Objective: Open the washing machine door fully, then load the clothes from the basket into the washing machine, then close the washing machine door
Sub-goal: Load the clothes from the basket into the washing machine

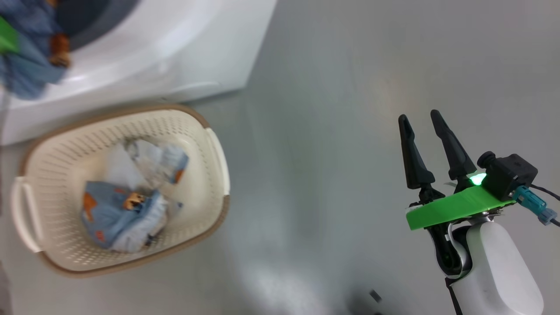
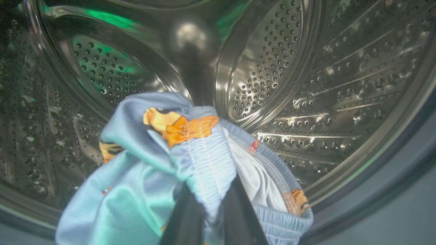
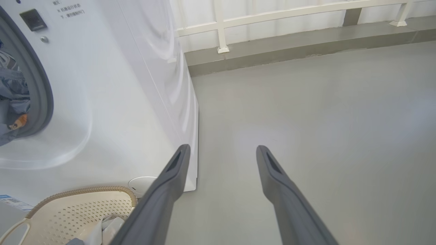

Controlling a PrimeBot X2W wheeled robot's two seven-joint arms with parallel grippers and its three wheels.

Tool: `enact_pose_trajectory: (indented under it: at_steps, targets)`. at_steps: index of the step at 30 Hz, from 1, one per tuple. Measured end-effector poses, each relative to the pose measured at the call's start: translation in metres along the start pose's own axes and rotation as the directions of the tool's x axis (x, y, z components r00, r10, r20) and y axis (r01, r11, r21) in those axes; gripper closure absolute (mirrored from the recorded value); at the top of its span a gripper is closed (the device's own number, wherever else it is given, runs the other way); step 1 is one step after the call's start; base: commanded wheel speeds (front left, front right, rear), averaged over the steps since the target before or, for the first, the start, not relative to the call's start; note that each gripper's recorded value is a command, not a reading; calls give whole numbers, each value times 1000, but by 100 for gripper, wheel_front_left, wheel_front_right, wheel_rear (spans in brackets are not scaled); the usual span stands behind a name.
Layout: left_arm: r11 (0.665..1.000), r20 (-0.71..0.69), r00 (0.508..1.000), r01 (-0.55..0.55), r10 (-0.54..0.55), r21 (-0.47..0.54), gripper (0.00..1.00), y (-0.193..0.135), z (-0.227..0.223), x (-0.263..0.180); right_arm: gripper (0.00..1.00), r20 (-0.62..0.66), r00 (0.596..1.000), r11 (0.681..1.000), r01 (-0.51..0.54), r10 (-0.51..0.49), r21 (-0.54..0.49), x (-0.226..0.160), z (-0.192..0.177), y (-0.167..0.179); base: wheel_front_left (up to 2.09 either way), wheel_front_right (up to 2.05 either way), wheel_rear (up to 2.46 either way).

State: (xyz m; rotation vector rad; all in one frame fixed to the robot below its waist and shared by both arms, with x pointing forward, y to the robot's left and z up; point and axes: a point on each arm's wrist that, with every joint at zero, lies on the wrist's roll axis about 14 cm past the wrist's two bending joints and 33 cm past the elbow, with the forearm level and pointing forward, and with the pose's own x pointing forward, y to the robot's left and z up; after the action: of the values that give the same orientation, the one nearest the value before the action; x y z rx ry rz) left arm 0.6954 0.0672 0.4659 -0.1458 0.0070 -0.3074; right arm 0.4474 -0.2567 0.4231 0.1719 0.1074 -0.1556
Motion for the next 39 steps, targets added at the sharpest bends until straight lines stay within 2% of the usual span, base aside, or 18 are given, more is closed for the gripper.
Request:
enact_pose_trajectory:
  at_steps: [5, 8, 9, 10, 14, 19, 29, 39]
  targets:
    - [999, 134, 990, 33, -37, 34, 100, -8, 28, 34, 0, -41, 998, 999, 40, -41, -23, -1, -16, -14, 0, 0, 0]
    - [999, 216, 976, 39, -41, 13, 100, -14, 42, 45, 0, -63, 996, 997, 62, -64, -35, -2, -24, -22, 0, 0, 0]
    - [999, 201, 979, 40, -41, 6, 95, -15, 33, 47, 0, -69, 995, 997, 69, -71, -38, -3, -26, -24, 0, 0, 0]
    - [999, 171, 985, 39, -37, -6, 0, -16, 20, 47, 0, -73, 994, 996, 74, -77, -41, -3, -27, -26, 0, 0, 0]
    - [999, 51, 998, 29, -28, -28, 0, -20, -24, 43, 0, -66, 995, 997, 67, -70, -46, 1, -24, -25, 0, 0, 0]
    - [1000, -50, 999, -6, 5, -21, 0, -11, -46, 32, 0, -58, 997, 998, 57, -59, -34, 1, -21, -20, 0, 0, 0]
    - [999, -78, 997, -26, 23, -28, 0, -8, -32, 15, 0, -19, 999, 1000, 27, -27, -8, 1, -6, -8, 0, 0, 0]
    - [999, -61, 998, -22, 20, -43, 0, -10, -19, -25, 0, 33, 999, 1000, -8, 8, 19, -1, 15, 6, 0, 0, 0]
